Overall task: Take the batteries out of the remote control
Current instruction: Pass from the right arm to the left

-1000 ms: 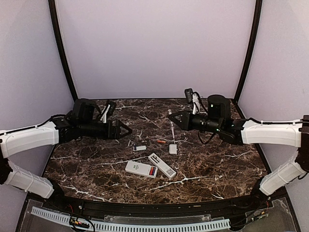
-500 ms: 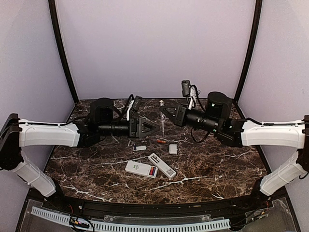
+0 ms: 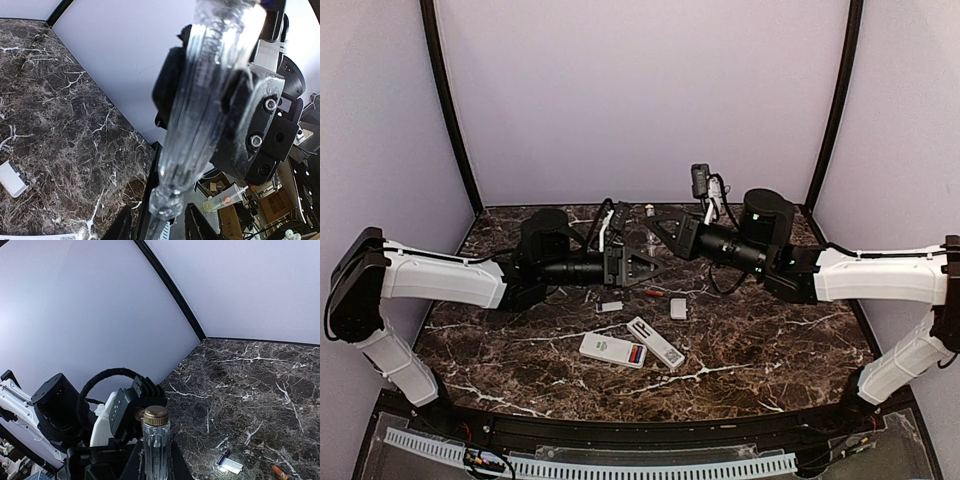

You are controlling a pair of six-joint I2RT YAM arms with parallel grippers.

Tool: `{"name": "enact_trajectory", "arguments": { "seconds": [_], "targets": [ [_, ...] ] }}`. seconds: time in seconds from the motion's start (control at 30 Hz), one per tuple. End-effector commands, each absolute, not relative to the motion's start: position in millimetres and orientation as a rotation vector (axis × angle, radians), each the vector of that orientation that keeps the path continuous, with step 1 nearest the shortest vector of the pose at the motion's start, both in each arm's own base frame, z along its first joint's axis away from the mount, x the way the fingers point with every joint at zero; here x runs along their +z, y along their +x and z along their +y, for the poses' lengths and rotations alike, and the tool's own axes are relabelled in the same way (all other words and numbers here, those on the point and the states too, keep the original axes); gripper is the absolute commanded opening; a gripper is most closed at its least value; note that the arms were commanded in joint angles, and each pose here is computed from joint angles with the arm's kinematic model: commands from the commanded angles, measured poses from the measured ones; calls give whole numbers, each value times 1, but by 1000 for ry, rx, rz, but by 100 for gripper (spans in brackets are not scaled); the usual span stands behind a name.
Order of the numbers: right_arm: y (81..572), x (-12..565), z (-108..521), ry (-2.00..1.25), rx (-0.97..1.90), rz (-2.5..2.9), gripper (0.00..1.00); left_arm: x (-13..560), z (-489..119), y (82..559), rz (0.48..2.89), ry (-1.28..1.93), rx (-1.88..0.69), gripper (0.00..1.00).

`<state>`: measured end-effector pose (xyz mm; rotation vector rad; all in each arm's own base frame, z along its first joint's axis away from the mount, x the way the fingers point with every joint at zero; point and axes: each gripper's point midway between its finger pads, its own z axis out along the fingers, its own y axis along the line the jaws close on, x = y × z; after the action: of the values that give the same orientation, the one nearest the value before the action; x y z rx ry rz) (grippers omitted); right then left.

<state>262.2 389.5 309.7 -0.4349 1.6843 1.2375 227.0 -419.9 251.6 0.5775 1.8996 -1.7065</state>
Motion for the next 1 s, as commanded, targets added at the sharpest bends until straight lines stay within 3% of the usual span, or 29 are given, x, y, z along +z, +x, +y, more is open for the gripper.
{"name": "enact_trajectory", "arguments": {
  "seconds": [0.0, 0.23, 0.8, 0.83, 0.97],
  "targets": [
    [265, 326, 392, -411, 1241, 1635, 0, 271, -418, 226, 1834, 575, -1707, 32],
    [267, 324, 387, -395, 1211, 1648, 0, 269, -412, 232, 1842, 528, -1669, 29],
    [265, 319, 382, -401, 1192, 1656, 0, 268, -408, 230, 1855, 535, -1636, 0],
    [264, 317, 381, -410, 1185, 1659, 4, 267, -408, 229, 1859, 544, -1634, 0],
    [261, 316, 371, -433, 1133, 1664, 54, 263, -408, 223, 1880, 605, -1626, 0]
  ]
}}
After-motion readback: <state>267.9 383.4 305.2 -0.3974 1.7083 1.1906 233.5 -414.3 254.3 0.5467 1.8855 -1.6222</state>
